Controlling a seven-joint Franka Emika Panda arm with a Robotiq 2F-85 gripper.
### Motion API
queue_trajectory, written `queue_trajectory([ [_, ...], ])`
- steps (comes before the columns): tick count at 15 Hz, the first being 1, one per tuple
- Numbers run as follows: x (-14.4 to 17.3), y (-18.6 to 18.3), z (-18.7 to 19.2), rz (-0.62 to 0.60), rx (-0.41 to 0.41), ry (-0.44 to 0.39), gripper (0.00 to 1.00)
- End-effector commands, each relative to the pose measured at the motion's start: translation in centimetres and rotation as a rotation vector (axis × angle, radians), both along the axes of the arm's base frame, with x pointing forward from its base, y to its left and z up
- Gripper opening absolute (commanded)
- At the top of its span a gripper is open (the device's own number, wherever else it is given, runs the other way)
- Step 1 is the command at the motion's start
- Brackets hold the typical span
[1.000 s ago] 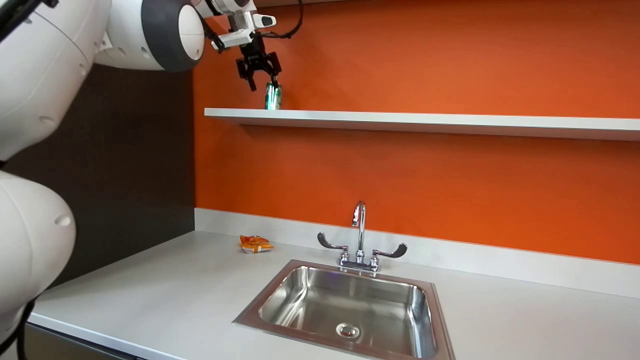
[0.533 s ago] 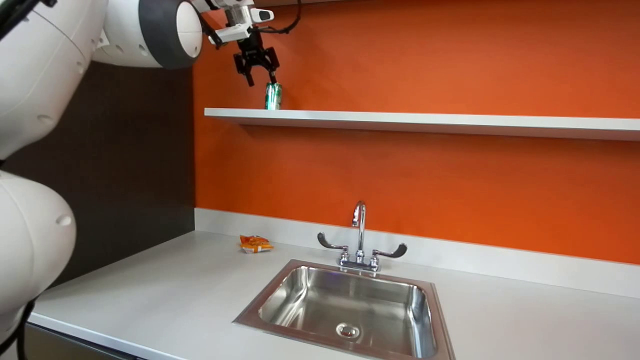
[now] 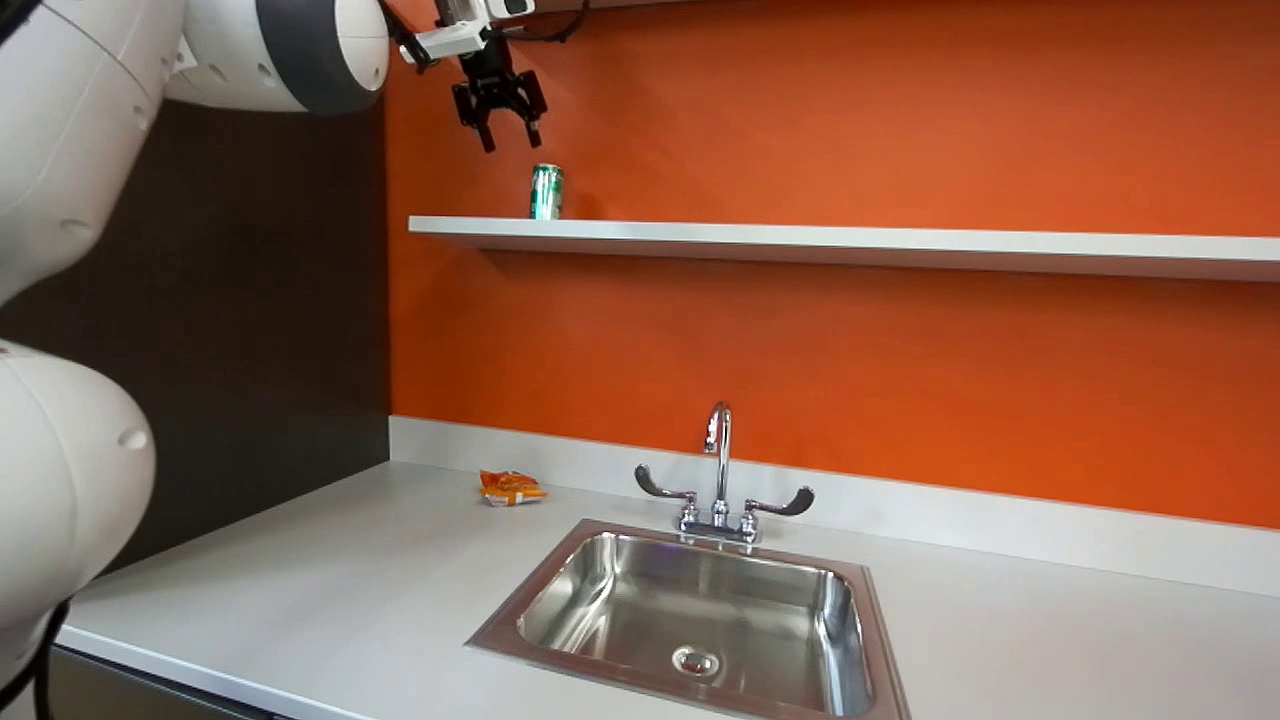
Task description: Put the can on the shelf
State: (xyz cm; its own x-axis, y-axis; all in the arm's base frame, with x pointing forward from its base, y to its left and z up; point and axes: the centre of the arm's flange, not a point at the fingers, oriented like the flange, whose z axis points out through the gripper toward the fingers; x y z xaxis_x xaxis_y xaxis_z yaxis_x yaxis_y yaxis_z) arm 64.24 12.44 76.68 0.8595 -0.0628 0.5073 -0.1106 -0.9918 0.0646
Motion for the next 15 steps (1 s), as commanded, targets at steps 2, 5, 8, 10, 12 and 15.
queue_trajectory([
  [2,-5.2,0.0,-1.3,0.018,0.001,0.049,1.0],
  [5,-7.5,0.5,-1.8,0.024,-0.003,0.062,1.0],
  [8,-9.9,1.0,-2.2,0.038,-0.004,0.077,1.0],
  [10,-11.3,1.1,-2.7,0.038,-0.004,0.1,1.0],
  [12,-12.7,0.9,-3.5,0.036,-0.003,0.125,1.0],
  [15,-14.4,0.8,-5.2,0.03,0.012,0.171,1.0],
])
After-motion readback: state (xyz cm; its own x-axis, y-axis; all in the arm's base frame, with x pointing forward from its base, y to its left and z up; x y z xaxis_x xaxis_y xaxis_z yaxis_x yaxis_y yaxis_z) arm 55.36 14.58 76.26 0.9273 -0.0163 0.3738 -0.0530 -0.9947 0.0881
